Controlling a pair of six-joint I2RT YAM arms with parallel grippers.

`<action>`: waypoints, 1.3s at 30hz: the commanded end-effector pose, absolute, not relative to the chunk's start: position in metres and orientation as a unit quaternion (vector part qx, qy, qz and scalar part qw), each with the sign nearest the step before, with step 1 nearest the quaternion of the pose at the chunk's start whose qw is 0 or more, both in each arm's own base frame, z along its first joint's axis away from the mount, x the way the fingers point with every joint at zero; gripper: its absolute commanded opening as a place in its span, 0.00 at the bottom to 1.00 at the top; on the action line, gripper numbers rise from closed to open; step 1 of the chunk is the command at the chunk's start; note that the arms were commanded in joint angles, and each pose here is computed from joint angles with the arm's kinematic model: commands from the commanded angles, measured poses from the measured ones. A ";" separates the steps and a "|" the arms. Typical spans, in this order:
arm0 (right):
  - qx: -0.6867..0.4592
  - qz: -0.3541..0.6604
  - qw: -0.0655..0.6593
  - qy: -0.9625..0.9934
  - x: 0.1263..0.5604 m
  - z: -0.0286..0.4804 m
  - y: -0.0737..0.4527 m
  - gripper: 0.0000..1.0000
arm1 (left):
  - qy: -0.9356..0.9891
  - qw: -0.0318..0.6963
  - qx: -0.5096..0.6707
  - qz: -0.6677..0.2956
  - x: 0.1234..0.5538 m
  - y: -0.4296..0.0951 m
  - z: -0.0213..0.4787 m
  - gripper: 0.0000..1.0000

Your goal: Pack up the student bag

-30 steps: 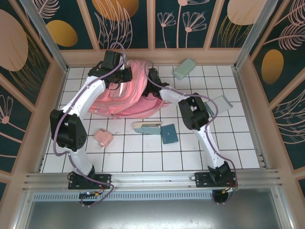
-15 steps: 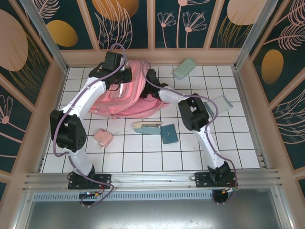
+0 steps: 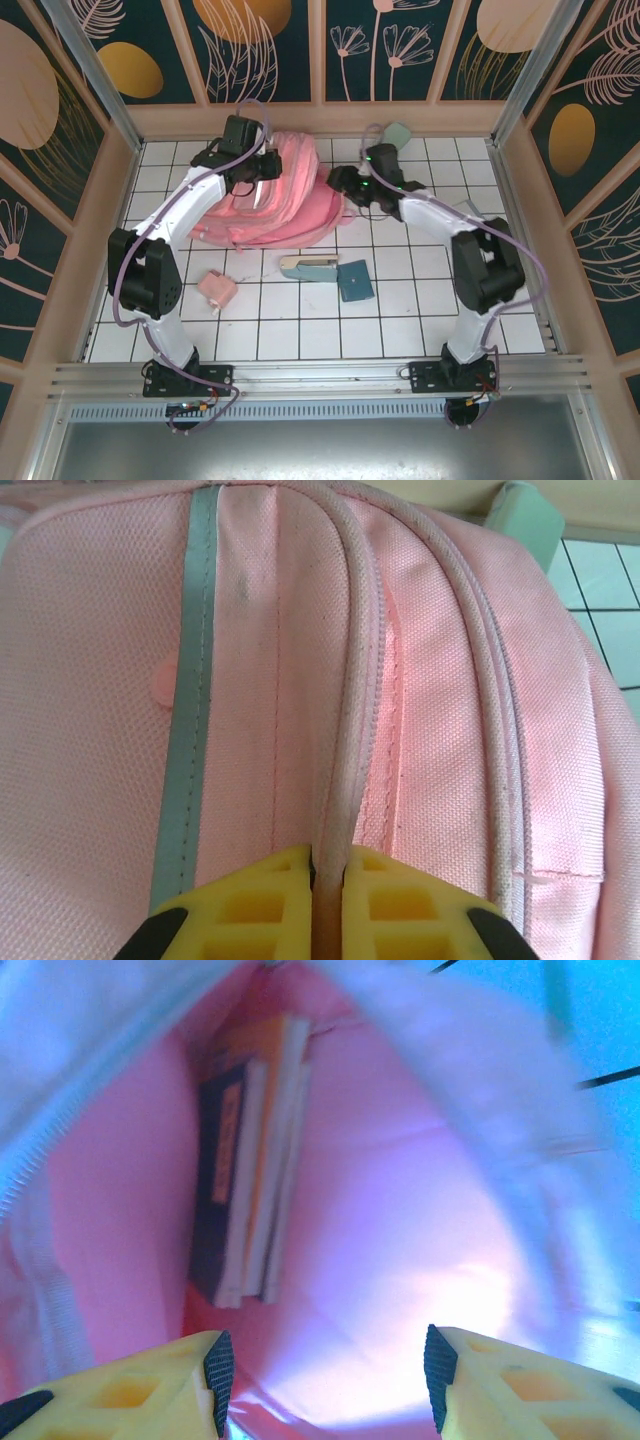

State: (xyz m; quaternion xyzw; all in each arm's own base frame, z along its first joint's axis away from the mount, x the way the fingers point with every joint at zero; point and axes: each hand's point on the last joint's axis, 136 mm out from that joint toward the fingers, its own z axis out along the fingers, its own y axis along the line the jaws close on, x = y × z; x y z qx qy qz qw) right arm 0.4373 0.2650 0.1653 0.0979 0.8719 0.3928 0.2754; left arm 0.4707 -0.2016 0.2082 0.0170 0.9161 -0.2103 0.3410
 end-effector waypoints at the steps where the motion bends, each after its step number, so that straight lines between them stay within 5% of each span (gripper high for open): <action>1: 0.122 0.318 0.315 0.886 0.433 0.161 0.203 0.56 | 0.911 0.337 0.011 -0.237 0.470 -0.206 0.204 0.18; 8: 0.244 0.169 0.308 0.904 0.409 0.120 0.068 0.57 | 0.900 0.316 0.013 -0.300 0.456 -0.222 0.205 0.56; 13: 0.300 0.107 0.305 0.898 0.394 0.096 0.000 0.58 | 0.889 0.316 0.008 -0.333 0.449 -0.228 0.214 0.65; 19: 0.310 0.110 0.265 0.906 0.398 0.064 -0.021 0.58 | 0.877 0.305 0.000 -0.371 0.441 -0.237 0.214 0.67; 29: 0.291 0.164 0.197 0.922 0.402 0.020 0.018 0.57 | 0.882 0.294 -0.008 -0.368 0.437 -0.235 0.203 0.67; 39: 0.262 0.261 0.160 0.915 0.402 0.024 0.136 0.57 | 0.872 0.287 -0.011 -0.396 0.436 -0.253 0.203 0.65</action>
